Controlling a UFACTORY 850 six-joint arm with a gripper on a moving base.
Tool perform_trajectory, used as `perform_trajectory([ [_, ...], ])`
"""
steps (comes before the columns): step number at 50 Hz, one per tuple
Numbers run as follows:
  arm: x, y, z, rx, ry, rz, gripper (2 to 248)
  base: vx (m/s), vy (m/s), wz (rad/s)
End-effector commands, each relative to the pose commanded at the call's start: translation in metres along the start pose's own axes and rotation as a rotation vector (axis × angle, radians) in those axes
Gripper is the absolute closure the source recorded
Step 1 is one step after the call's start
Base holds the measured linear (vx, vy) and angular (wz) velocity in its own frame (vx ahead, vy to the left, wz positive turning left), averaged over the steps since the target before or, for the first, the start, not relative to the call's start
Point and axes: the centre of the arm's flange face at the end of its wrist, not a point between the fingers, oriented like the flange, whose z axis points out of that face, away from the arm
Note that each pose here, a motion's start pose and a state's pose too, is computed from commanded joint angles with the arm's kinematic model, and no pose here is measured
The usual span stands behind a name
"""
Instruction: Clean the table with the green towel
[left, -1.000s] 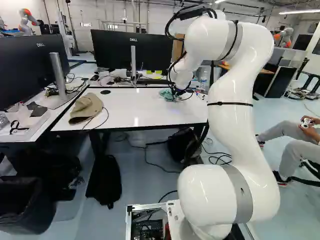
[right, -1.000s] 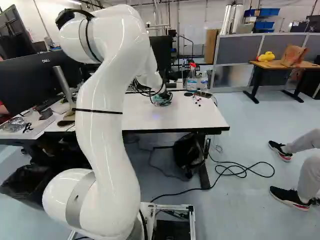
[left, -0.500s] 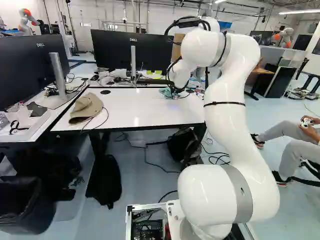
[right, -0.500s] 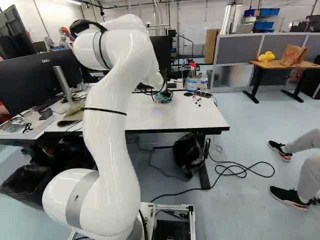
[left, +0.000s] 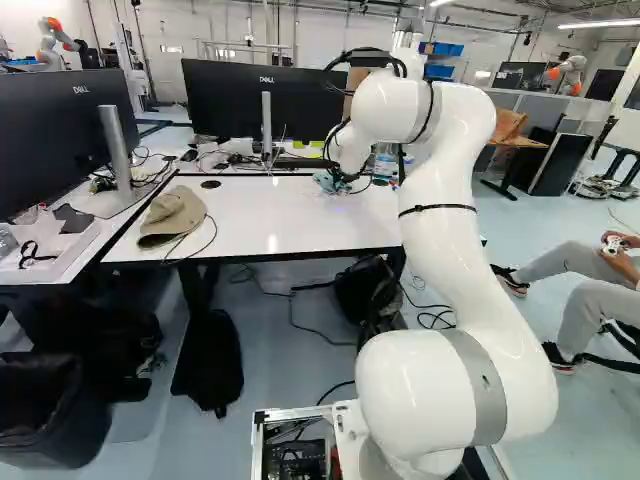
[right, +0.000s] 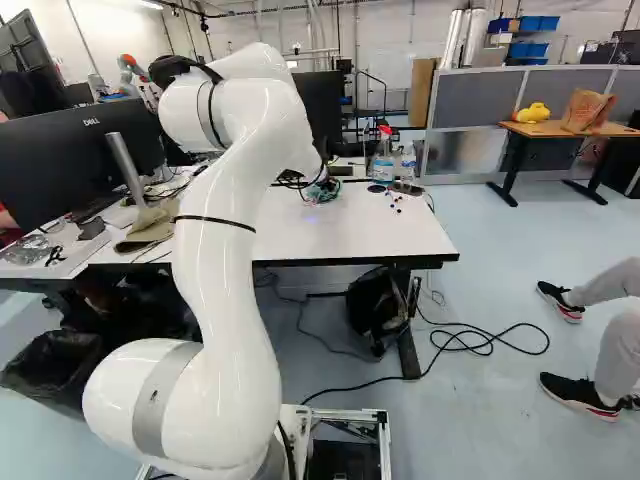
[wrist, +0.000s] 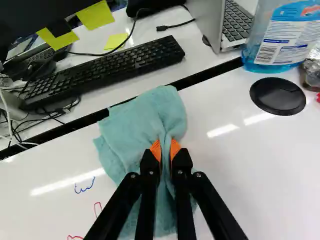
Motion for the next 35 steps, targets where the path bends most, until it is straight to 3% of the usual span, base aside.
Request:
perform_trajectory([
  [35, -0.018, -0.059, -0.005, 0.061, -0.016, -0.052, 209, 0.000, 0.000, 0.000],
])
